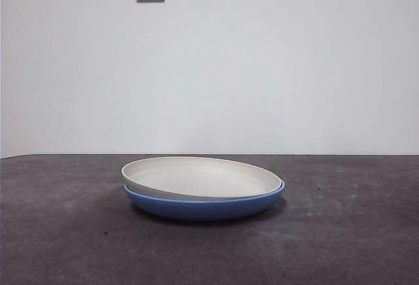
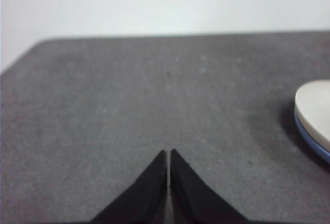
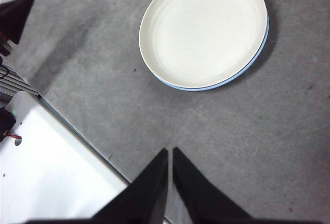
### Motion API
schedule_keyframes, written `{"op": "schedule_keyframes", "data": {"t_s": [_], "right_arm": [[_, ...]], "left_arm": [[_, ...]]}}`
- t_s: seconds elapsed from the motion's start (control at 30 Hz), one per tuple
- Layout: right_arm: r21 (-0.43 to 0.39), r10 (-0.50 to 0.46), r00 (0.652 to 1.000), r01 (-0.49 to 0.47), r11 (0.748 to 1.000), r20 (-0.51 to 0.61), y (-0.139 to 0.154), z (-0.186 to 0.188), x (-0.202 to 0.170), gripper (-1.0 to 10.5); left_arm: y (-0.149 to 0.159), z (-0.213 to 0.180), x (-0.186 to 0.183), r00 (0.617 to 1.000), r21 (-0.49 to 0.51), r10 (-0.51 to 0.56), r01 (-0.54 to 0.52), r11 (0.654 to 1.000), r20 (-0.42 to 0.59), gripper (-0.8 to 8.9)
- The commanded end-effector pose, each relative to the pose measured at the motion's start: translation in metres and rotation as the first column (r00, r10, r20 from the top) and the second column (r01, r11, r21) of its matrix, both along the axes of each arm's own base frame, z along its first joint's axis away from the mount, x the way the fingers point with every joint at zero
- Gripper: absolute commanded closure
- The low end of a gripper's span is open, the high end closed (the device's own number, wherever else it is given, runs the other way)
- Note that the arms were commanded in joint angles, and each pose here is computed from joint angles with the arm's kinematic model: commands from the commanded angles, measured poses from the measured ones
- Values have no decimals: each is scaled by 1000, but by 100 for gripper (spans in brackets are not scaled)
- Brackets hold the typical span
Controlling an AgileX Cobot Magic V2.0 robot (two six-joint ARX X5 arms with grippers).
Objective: Pick up the white plate, put it on the blue plate, put it on desk
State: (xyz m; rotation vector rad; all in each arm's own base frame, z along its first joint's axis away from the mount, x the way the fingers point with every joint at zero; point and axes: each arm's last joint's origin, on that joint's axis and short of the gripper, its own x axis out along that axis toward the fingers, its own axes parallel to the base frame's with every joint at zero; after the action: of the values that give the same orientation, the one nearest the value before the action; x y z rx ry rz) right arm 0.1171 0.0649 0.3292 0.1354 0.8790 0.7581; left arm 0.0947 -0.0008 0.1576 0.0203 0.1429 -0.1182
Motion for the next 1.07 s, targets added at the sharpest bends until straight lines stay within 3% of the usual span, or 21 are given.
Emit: {"op": "schedule_keyframes", "data": {"t_s": [0.03,1.0,1.07], "right_arm": [[1,14,1000,-14,1000,20,2,3,1,939],[2,15,1000,-15,1000,20,1,3,1,939],[-25,8,998,-6,1000,66,-1,4,1,938]], "left_arm": [[0,-8,1,1000,-20,8,-8,1000,-28,804],[0,-8,1,1000,-25,8,-9,1000,-29,804],[0,-8,1,1000,-25,8,-9,1000,-29,804]]}}
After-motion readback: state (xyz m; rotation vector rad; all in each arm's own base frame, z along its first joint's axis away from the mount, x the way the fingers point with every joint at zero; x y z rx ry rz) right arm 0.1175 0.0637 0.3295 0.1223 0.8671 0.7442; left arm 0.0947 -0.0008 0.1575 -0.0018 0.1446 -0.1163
